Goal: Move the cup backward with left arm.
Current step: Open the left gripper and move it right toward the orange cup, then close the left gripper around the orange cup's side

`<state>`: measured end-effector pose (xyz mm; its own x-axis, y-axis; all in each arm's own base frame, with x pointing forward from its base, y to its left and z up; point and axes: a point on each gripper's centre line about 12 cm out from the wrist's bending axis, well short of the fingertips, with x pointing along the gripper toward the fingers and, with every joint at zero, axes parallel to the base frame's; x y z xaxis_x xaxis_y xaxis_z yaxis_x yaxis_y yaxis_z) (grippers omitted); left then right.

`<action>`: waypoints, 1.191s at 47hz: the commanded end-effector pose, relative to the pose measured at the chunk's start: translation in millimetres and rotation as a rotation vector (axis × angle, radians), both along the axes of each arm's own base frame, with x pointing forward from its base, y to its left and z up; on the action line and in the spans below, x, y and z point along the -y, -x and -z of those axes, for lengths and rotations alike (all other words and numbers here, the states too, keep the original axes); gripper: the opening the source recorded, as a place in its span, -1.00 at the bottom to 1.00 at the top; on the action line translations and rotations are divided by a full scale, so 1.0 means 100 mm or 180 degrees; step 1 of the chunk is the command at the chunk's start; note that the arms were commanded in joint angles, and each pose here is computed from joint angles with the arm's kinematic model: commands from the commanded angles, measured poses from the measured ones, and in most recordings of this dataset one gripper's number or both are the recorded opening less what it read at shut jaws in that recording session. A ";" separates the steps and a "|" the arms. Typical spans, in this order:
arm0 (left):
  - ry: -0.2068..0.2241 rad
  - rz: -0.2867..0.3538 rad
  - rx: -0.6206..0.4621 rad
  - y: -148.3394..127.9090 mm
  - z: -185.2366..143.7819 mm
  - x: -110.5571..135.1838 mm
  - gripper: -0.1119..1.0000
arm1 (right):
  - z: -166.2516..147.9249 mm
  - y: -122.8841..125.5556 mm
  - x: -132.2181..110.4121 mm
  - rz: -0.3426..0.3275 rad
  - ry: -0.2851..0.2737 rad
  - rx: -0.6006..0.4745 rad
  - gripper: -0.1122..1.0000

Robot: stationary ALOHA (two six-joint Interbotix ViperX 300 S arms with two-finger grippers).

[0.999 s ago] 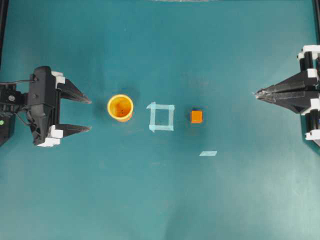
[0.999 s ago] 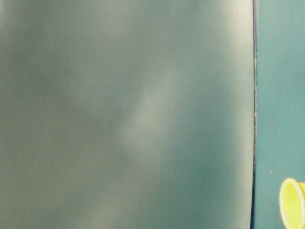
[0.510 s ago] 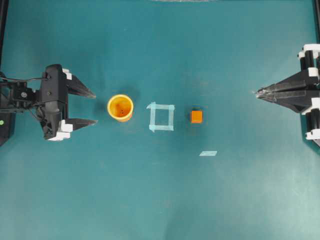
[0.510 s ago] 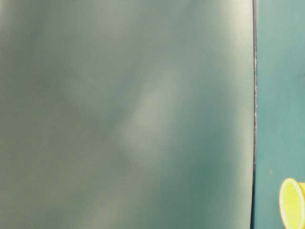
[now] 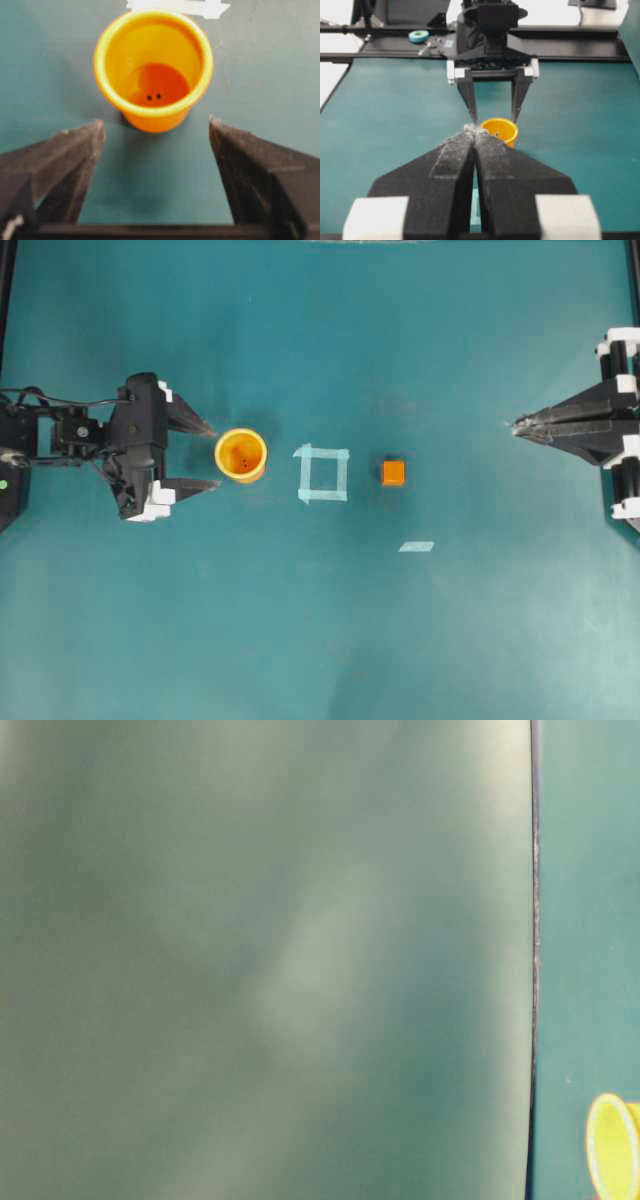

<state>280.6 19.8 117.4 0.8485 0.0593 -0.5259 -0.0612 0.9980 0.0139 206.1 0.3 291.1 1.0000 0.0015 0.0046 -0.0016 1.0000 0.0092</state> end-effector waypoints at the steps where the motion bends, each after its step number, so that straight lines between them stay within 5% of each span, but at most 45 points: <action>1: -0.0013 0.0002 0.0087 -0.08 -0.04 -0.01 0.68 | -0.13 -0.03 0.00 0.0001 -0.0010 0.0107 -0.81; 24: -0.0015 -0.0079 0.0053 -0.24 0.04 -0.10 0.68 | -0.13 -0.02 0.00 0.0001 -0.0010 0.0112 -0.81; 56: -0.0035 0.0104 0.0169 -0.54 0.14 0.05 0.68 | -0.12 -0.03 0.00 0.0001 -0.0015 0.0093 -0.81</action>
<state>326.6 17.4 95.0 0.8534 0.0443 -0.5194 -0.0366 0.9990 0.0250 206.1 0.4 291.1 1.0000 0.0019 0.0046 -0.0019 1.0000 0.0092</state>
